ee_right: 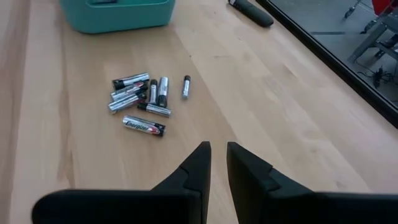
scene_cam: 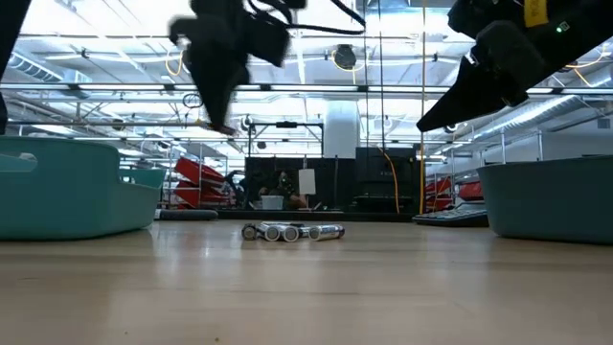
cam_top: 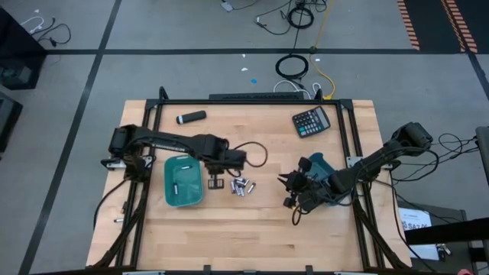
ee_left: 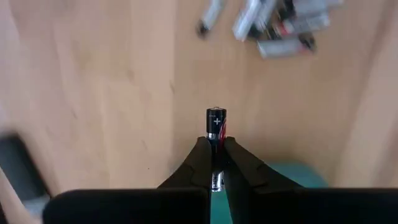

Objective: Sort batteries
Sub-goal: Put the silver battery into the light blue bin

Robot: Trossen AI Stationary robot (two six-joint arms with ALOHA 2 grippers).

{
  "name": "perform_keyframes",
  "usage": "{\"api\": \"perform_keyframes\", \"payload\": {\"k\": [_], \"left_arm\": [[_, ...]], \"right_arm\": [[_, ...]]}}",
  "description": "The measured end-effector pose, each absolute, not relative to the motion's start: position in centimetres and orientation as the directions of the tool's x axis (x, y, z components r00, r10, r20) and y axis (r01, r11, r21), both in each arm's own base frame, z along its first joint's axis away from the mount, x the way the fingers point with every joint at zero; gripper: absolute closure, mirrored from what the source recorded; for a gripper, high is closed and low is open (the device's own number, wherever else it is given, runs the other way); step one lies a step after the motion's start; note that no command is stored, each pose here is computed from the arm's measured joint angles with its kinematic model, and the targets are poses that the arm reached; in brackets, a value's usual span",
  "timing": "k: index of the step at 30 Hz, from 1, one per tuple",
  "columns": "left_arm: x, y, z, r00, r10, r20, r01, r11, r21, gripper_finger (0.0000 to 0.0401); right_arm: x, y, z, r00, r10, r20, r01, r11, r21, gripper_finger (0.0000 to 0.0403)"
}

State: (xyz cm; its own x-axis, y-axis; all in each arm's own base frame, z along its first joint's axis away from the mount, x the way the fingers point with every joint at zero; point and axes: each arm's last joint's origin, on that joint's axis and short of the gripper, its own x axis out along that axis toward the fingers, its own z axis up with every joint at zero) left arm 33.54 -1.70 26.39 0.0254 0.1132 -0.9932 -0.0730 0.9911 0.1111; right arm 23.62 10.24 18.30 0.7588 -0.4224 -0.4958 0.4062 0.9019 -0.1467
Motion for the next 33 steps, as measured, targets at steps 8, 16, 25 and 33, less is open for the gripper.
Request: {"api": "perform_keyframes", "payload": {"k": [8,16,25,33], "left_arm": [[29.9,-3.1,24.4,-0.290,0.111,-0.951,-0.189,0.967,0.170,0.0379],[27.9,-4.2,20.8,-0.408,0.164,-0.898,-0.165,0.954,0.249,0.0326],[27.3,-5.0,20.2,-0.415,0.201,-0.887,-0.132,0.952,0.277,0.0206],[29.9,-4.9,21.4,-0.168,0.354,-0.920,-0.101,0.922,0.373,0.0197]], "right_arm": [[23.6,10.3,18.3,0.761,-0.419,-0.495,0.404,0.903,-0.144,0.0360],[23.4,10.7,18.3,0.769,-0.406,-0.494,0.397,0.909,-0.128,0.0360],[23.4,10.8,18.3,0.770,-0.405,-0.494,0.396,0.909,-0.127,0.0360],[23.6,10.6,18.4,0.771,-0.408,-0.490,0.407,0.906,-0.114,0.0360]]}}
